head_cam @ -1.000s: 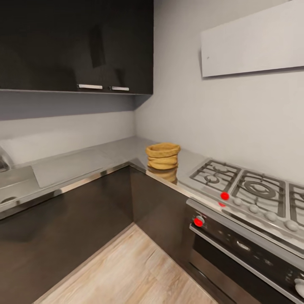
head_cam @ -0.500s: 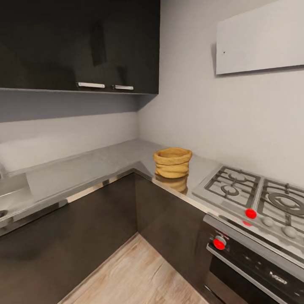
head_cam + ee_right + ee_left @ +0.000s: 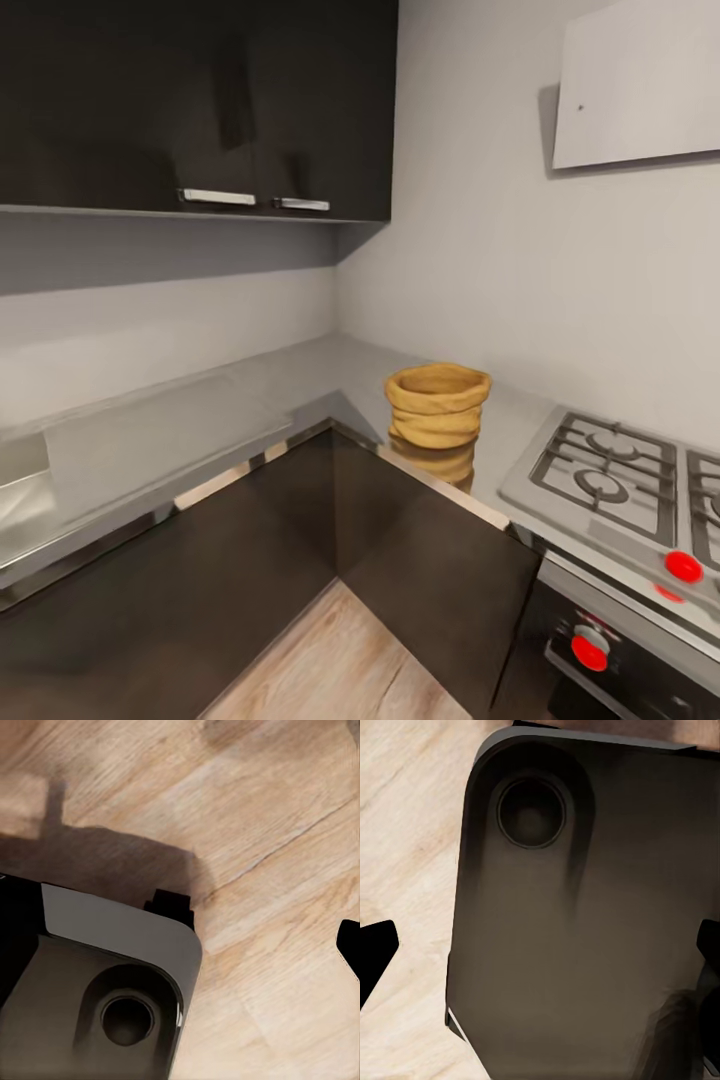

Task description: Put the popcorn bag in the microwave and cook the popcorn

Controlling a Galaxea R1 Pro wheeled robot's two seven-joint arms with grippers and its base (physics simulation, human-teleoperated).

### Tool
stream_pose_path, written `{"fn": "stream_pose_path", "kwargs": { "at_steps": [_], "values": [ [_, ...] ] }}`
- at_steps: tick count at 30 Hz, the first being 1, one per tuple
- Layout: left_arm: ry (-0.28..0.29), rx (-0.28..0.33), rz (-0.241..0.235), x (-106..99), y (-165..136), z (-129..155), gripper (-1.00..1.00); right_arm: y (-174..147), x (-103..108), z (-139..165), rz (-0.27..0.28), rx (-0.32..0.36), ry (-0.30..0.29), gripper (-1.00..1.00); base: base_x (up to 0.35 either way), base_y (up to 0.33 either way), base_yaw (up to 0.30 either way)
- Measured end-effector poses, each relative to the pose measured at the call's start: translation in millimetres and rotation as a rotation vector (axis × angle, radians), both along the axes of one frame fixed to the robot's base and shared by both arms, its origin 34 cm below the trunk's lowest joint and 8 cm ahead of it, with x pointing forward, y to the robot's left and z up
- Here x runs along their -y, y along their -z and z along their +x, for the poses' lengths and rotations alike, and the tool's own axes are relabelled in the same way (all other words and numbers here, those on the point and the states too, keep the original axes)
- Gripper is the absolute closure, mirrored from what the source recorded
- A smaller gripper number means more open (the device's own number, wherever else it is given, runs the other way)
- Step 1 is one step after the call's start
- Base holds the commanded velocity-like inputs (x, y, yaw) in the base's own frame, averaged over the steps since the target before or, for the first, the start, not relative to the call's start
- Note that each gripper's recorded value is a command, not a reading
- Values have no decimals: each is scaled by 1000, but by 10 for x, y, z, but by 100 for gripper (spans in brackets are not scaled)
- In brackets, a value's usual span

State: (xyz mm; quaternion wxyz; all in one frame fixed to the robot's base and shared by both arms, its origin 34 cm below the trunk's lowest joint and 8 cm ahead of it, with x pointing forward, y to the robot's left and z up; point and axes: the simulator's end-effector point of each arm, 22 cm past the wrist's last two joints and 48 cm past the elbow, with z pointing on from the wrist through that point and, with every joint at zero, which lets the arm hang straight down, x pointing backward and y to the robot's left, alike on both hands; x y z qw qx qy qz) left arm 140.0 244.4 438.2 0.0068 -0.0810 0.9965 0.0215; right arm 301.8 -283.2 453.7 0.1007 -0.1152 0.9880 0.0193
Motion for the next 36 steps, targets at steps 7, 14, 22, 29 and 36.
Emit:
{"fn": "stream_pose_path", "kwargs": {
  "at_steps": [7, 14, 22, 29, 36],
  "values": [
    [0, 1, -1, 6, 0, 3, -100, 1, 4, 1, -2, 0, 0, -100, 279, 126, 0],
    [1, 1, 7, -4, 0, 5, -100, 3, 5, 2, -4, 0, 2, -100, 17, 5, 0],
    [-34, 1, 10, -14, -117, 3, -100, -114, 26, 3, -8, -2, 8, -100, 0, 0, 0],
    [-35, 0, 10, -16, -184, 4, -100, -181, 68, 1, -13, -3, 12, -100, 0, 0, 0],
    [-35, 0, 10, -14, -200, 4, -100, -195, 50, -4, -11, -6, 10, -100, 0, 0, 0]
  ]
}}
